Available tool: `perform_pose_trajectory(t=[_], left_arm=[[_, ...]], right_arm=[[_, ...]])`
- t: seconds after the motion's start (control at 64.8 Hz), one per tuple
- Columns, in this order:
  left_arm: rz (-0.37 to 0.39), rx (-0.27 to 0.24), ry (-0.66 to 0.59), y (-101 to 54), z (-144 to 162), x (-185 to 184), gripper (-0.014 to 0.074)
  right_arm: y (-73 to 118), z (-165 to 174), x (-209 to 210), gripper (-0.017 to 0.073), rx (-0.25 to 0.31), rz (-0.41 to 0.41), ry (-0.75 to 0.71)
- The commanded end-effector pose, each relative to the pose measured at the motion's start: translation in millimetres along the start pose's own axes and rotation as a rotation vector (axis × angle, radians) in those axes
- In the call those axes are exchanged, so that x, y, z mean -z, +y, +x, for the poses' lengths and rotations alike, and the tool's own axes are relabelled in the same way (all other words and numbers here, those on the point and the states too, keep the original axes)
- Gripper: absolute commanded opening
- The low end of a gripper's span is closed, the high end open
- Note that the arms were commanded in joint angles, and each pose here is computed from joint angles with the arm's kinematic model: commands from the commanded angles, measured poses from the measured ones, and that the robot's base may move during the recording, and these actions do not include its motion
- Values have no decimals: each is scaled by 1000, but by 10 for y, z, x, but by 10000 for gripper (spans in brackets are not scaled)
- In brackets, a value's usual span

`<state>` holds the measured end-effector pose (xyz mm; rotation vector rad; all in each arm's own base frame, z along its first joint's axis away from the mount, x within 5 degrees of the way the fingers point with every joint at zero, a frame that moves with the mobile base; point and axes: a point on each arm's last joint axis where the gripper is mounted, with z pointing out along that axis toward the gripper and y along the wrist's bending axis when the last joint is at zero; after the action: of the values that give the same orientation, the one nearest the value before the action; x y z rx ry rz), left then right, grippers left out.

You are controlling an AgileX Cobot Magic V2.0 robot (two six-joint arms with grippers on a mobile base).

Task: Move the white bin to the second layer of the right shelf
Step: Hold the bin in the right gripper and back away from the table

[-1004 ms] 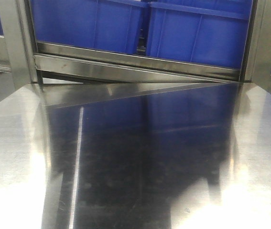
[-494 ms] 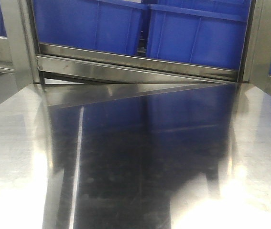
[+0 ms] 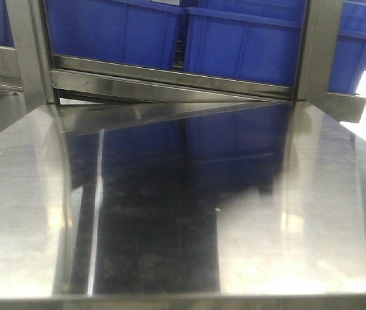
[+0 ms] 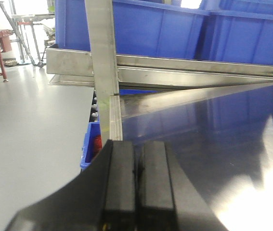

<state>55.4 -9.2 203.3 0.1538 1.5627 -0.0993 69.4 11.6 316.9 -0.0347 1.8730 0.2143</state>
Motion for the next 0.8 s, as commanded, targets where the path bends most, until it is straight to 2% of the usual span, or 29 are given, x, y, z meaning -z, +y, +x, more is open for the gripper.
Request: perform_pose_trajectory(t=[0.0,0.788], left_arm=[[-4,9,-63,2,39,-3,85],[-4,9,-63,2,39,-3,85]], right_arm=[[26,-181,44,51,3,-19,-131],[26,-177,25,51,3,-17,-119]])
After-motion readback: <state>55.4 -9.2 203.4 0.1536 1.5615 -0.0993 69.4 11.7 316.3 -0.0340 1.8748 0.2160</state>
